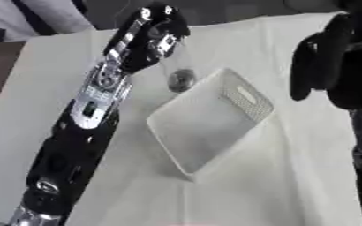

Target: Pick up objects on the table and place them in the box.

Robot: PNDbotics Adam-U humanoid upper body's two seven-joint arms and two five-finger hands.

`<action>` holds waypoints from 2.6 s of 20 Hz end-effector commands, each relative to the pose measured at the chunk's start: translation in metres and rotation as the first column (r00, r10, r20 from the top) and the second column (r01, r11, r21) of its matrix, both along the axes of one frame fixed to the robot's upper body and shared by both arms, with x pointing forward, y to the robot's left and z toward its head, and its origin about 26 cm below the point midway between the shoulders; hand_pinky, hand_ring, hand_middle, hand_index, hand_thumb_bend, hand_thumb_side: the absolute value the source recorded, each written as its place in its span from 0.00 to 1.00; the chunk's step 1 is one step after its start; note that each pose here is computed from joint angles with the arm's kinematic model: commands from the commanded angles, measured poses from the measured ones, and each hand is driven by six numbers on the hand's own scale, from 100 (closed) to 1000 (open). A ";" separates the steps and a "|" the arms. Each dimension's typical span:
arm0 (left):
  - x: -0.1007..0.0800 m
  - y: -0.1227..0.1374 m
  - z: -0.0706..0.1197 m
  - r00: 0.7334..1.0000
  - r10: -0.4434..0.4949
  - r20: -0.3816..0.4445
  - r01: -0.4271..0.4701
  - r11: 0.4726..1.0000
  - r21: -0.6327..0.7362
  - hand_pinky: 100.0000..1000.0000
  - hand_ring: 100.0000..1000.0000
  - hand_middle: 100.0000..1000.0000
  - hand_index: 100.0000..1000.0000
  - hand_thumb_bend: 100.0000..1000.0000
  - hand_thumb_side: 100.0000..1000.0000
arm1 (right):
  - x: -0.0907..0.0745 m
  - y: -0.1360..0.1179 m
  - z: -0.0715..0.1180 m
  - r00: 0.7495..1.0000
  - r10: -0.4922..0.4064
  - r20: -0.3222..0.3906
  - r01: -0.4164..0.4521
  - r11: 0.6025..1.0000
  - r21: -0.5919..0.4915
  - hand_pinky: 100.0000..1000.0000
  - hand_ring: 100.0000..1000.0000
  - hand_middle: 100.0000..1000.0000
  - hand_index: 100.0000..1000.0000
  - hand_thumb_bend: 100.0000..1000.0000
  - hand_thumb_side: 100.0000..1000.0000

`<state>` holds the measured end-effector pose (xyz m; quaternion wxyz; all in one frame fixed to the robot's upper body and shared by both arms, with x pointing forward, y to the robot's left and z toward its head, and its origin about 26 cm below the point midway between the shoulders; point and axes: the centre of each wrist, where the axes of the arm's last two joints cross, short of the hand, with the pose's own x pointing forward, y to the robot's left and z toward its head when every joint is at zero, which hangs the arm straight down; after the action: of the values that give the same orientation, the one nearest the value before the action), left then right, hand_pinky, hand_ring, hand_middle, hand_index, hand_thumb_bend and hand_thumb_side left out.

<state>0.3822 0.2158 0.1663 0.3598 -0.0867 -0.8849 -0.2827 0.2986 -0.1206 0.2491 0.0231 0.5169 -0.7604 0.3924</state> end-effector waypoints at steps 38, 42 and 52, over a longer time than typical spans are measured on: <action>-0.001 0.012 -0.010 0.940 -0.198 0.277 0.066 0.903 0.424 0.36 0.53 0.59 0.74 0.11 0.68 | -0.003 0.001 0.002 0.998 0.018 0.066 -0.019 1.000 0.015 0.48 0.59 0.78 0.24 0.00 0.94; -0.008 0.012 -0.007 0.945 -0.128 0.301 0.108 0.991 0.082 0.29 0.48 0.53 0.67 0.00 0.78 | -0.003 0.000 0.002 0.998 0.015 0.067 -0.015 1.000 0.014 0.48 0.59 0.78 0.24 0.00 0.94; -0.039 0.047 0.007 0.968 0.033 0.249 0.045 0.952 -0.304 0.53 0.68 0.71 0.82 0.09 1.00 | -0.003 -0.002 -0.002 0.998 0.004 0.055 -0.004 1.000 0.004 0.48 0.59 0.78 0.24 0.00 0.94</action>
<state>0.3464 0.2583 0.1601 0.2408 -0.1099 -0.9503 -0.1641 0.2986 -0.1224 0.2440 0.0325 0.5154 -0.7606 0.3935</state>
